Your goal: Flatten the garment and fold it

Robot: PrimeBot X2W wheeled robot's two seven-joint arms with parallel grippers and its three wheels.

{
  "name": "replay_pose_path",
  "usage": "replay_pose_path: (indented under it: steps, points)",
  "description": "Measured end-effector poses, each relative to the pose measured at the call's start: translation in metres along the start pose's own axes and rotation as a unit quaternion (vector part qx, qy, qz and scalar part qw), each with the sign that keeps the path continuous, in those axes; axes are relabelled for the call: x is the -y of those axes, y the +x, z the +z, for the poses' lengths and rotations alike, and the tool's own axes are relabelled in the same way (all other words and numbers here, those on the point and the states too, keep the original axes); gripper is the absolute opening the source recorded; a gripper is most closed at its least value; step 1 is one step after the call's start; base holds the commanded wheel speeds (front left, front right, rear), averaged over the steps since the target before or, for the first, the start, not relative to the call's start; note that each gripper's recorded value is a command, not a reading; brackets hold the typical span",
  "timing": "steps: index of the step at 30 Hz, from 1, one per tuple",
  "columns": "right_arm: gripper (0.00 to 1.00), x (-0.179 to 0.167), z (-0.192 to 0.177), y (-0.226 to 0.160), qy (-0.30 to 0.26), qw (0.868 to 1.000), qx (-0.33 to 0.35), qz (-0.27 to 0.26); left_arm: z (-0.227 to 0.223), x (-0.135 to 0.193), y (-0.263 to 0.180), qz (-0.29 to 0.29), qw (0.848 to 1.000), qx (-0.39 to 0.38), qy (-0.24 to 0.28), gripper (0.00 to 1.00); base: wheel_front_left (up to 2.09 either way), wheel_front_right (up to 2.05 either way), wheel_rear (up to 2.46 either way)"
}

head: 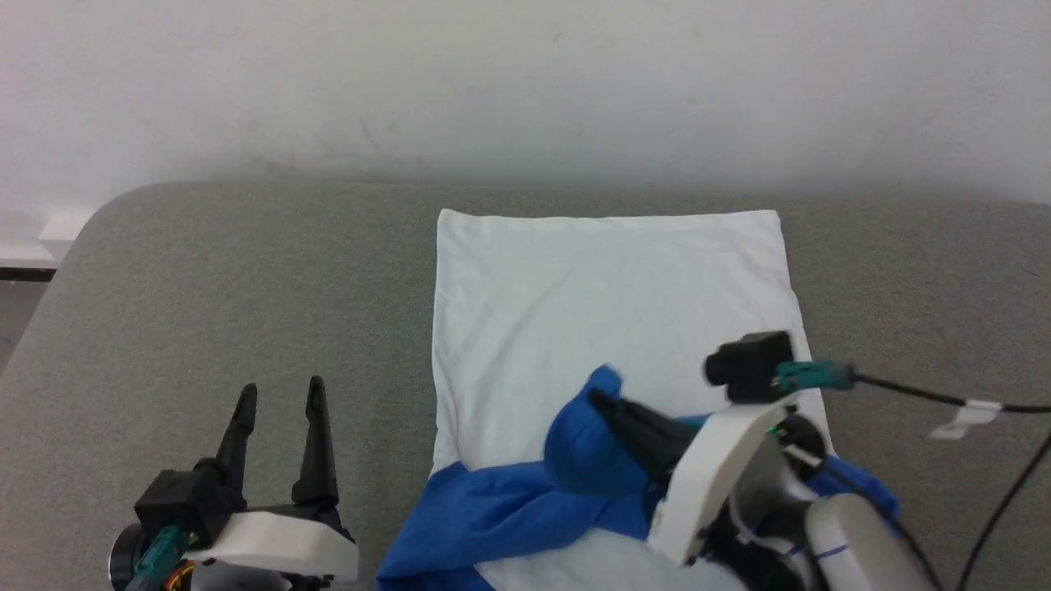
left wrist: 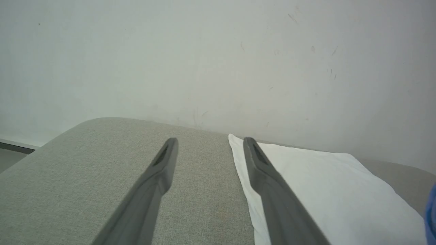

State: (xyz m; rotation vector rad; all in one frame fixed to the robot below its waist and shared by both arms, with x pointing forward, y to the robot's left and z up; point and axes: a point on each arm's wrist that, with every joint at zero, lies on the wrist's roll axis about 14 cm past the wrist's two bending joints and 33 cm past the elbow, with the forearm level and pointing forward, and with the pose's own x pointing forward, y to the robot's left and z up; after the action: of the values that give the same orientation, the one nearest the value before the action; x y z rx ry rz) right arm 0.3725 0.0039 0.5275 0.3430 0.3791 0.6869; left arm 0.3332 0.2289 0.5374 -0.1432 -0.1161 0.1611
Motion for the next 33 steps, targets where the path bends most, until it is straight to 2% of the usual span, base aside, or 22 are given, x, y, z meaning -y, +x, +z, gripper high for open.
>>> replay_pose_path:
  steps: [2, 6, 10, 12, 13, 14, 15, 18, 24, 28, 33]
  points:
    - [0.0, -0.028, -0.027, 0.012, 0.026, 0.998, -0.028, 0.049, -0.001, 0.0, 0.0, -0.001, 1.0, -0.002, 0.0, 1.0, 0.0, 0.0, 0.0]
    - [0.0, -0.066, -0.064, 0.029, 0.035, 0.991, -0.067, 0.112, -0.005, -0.002, 0.003, 0.0, 1.0, -0.008, -0.001, 1.0, 0.0, 0.0, 0.0]
    - [0.0, -0.074, -0.091, 0.043, 0.016, 0.986, -0.105, 0.129, -0.013, -0.005, 0.002, 0.006, 1.0, -0.019, -0.002, 1.0, 0.0, 0.0, 0.0]
    - [0.28, -0.071, -0.107, 0.046, 0.014, 0.983, -0.13, 0.127, -0.018, -0.008, 0.002, 0.012, 1.0, -0.025, -0.003, 1.0, 0.0, 0.0, 0.0]
    - [0.6, -0.069, -0.118, 0.046, 0.009, 0.981, -0.148, 0.125, -0.02, -0.01, 0.001, 0.015, 0.999, -0.029, -0.002, 1.0, 0.0, 0.0, 0.0]
    - [0.85, -0.068, -0.126, 0.046, 0.009, 0.979, -0.16, 0.124, -0.022, -0.011, 0.001, 0.017, 0.999, -0.032, -0.001, 1.0, 0.0, 0.0, 0.0]
    - [1.0, -0.067, -0.13, 0.046, 0.009, 0.978, -0.165, 0.124, -0.024, -0.012, 0.001, 0.018, 0.999, -0.034, -0.001, 1.0, 0.0, 0.0, 0.0]
    - [1.0, -0.067, -0.118, 0.053, 0.002, 0.984, -0.129, 0.127, -0.029, -0.014, 0.001, 0.022, 0.999, -0.041, -0.002, 1.0, 0.0, 0.0, 0.0]
    - [1.0, -0.055, -0.043, 0.061, -0.051, 0.992, 0.02, 0.112, -0.027, -0.018, 0.005, 0.025, 0.999, -0.038, 0.008, 1.0, 0.0, 0.0, 0.0]
    - [1.0, -0.007, 0.016, 0.044, -0.102, 0.987, 0.114, 0.045, -0.022, -0.018, 0.009, 0.021, 0.999, -0.031, 0.015, 1.0, 0.0, 0.0, 0.0]
    - [1.0, 0.069, 0.068, -0.014, -0.145, 0.966, 0.195, -0.091, -0.014, -0.015, 0.017, 0.01, 0.999, -0.022, 0.023, 1.0, 0.0, 0.0, 0.0]
